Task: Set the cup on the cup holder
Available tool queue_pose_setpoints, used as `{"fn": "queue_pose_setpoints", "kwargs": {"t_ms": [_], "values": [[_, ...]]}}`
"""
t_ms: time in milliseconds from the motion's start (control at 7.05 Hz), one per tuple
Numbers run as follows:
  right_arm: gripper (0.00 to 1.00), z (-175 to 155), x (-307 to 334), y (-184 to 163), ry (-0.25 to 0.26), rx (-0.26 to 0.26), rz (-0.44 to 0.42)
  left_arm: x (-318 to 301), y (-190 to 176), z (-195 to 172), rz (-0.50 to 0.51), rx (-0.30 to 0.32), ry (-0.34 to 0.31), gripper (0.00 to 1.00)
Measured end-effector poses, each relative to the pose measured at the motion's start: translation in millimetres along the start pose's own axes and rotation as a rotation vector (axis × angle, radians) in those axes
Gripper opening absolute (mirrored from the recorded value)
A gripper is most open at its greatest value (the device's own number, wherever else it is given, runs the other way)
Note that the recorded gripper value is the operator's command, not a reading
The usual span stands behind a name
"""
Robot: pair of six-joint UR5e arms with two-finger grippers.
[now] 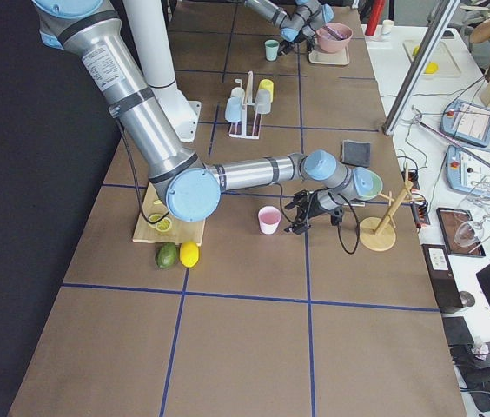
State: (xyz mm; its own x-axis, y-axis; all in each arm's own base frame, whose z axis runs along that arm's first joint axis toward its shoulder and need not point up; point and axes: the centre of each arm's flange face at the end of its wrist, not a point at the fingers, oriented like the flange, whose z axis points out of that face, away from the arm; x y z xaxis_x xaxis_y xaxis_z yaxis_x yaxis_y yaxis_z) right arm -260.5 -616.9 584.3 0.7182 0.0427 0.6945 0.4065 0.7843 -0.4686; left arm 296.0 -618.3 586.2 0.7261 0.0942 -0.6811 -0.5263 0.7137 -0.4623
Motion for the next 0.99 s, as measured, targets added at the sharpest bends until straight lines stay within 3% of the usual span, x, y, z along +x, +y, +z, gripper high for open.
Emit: {"fn": "queue_pose_setpoints", "kwargs": {"t_ms": [284, 993], "values": [[1.0, 26.5, 0.6, 0.3, 0.017, -0.035, -0.002, 2.0, 3.5, 0.9, -0.036, -0.036, 0.006, 1.0], [1.0, 48.0, 5.5, 2.0, 0.027, -0.064, 0.002, 17.5, 4.6, 33.6, -0.061, -0.118, -0.012, 1.0]]}}
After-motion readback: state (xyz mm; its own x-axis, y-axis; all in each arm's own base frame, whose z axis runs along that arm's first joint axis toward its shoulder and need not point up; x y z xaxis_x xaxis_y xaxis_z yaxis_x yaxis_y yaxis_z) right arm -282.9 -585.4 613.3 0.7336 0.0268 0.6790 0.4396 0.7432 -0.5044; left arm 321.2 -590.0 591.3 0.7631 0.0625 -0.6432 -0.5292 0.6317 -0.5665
